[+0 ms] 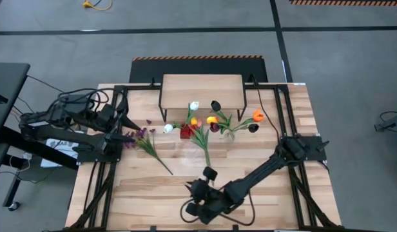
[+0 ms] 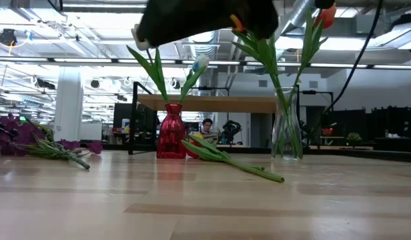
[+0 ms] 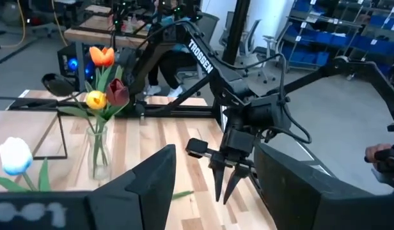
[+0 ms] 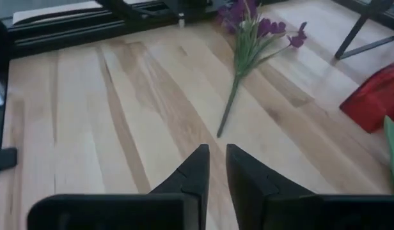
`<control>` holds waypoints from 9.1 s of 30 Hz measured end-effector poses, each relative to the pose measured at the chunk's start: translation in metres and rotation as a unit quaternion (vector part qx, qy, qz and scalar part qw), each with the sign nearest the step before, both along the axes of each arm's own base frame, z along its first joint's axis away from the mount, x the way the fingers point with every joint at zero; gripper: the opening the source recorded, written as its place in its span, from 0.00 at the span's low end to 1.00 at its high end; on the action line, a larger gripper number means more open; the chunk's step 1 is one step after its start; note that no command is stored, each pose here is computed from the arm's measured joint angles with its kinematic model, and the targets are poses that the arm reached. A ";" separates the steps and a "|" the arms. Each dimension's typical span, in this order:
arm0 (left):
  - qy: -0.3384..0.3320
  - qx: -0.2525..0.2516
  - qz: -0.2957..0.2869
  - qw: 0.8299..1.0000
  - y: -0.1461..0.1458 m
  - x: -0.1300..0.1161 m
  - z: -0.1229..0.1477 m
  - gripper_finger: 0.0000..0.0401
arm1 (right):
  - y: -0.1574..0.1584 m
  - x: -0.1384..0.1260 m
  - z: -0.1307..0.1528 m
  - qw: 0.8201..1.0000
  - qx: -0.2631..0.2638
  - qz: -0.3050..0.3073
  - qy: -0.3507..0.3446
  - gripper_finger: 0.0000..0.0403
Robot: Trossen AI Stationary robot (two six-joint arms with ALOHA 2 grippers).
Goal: Pick and place flowers into a vace then onto a shelf
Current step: Put the red flower into the transparent vase
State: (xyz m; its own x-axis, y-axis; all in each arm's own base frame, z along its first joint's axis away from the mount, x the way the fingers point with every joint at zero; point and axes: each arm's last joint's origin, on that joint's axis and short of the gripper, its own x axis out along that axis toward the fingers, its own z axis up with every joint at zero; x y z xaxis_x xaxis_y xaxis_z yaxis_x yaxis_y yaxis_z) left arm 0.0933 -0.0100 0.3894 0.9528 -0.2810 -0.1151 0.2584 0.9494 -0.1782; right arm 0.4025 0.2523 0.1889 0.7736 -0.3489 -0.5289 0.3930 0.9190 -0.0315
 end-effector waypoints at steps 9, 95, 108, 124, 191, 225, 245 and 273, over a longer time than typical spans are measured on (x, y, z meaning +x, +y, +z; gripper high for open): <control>-0.007 -0.015 -0.029 0.999 -0.002 -0.004 -0.001 0.50 | 0.010 -0.010 -0.004 0.998 0.031 -0.054 -0.010 0.14; 0.017 0.010 -0.039 0.999 -0.002 -0.009 -0.007 0.50 | -0.047 -0.036 -0.060 0.932 0.182 -0.251 0.186 0.31; 0.017 0.010 -0.038 0.999 -0.002 -0.009 -0.007 0.50 | -0.047 -0.036 -0.061 0.930 0.186 -0.251 0.193 0.29; 0.026 0.006 -0.038 0.999 -0.002 -0.009 -0.009 0.50 | -0.050 -0.034 -0.061 0.929 0.187 -0.255 0.193 0.19; 0.030 -0.001 -0.037 0.999 -0.002 -0.009 -0.009 0.50 | -0.027 -0.030 -0.018 0.933 0.197 -0.199 0.225 0.20; 0.034 -0.011 -0.038 0.999 -0.002 -0.009 -0.009 0.50 | -0.046 -0.031 -0.048 0.920 0.205 -0.196 0.272 0.27; 0.036 -0.016 -0.037 0.999 -0.002 -0.009 -0.009 0.50 | -0.049 -0.030 -0.048 0.919 0.205 -0.199 0.273 0.11; 0.037 -0.021 -0.049 0.998 -0.003 -0.009 -0.009 0.50 | -0.048 -0.029 -0.048 0.918 0.209 -0.197 0.272 0.17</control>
